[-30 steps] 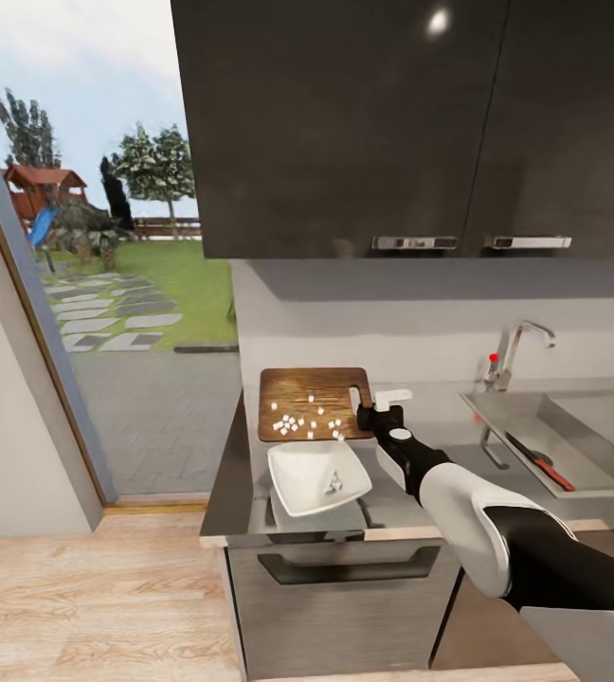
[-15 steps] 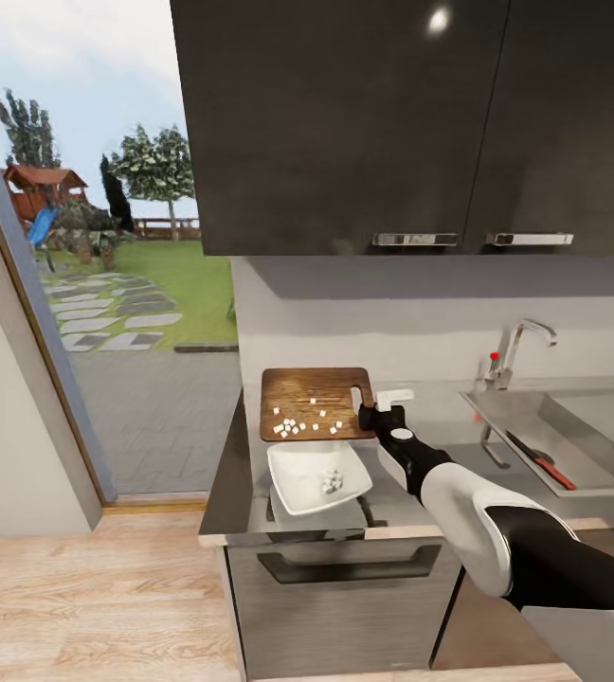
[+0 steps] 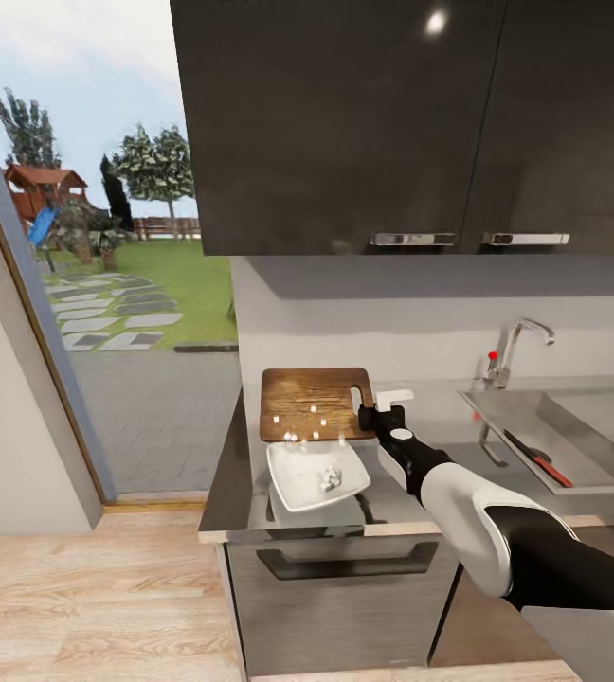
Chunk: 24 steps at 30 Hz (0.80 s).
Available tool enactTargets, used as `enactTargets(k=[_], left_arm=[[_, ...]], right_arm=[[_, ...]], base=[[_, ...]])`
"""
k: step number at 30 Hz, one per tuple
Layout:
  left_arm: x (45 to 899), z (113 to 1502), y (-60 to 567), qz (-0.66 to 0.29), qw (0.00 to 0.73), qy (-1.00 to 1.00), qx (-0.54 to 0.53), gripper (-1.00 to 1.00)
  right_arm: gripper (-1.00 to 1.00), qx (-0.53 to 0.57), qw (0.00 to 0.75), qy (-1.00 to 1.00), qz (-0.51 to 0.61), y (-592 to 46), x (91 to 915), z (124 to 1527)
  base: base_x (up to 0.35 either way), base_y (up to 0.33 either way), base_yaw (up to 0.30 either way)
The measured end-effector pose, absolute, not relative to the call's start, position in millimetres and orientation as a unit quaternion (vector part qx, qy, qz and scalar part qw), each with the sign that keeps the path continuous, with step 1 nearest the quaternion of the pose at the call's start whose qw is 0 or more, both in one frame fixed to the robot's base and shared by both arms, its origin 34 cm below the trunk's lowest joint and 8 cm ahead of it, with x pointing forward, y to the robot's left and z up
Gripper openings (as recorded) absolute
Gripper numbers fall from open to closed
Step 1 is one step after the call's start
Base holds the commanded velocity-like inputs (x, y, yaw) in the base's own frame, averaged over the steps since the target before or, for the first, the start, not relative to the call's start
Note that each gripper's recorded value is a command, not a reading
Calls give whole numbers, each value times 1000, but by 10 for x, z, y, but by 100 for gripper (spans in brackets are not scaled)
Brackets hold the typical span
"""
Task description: In the kitchen, take the Vidalia onion out of the sink, dice it on the chopping board with the paring knife, put the diced onion into the bowl on the countertop, then place both the paring knife and the chopping board into the sink.
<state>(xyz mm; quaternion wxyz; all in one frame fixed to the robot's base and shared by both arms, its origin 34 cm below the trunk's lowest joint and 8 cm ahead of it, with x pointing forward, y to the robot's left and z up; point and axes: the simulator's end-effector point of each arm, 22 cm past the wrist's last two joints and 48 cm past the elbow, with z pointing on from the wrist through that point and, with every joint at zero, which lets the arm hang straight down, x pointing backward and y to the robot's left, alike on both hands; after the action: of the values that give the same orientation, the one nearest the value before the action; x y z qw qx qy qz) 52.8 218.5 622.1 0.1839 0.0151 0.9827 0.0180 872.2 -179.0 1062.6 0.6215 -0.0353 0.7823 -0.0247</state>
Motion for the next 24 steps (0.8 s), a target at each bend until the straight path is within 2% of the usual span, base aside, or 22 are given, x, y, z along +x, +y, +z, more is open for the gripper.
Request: enactTargets(k=[24], left_arm=[[527,6220,2185,18,183,983,15,100]], right_arm=[[-100,-36,622,782,-24,-1781,8721,10626]], base=[[0,-37,0]])
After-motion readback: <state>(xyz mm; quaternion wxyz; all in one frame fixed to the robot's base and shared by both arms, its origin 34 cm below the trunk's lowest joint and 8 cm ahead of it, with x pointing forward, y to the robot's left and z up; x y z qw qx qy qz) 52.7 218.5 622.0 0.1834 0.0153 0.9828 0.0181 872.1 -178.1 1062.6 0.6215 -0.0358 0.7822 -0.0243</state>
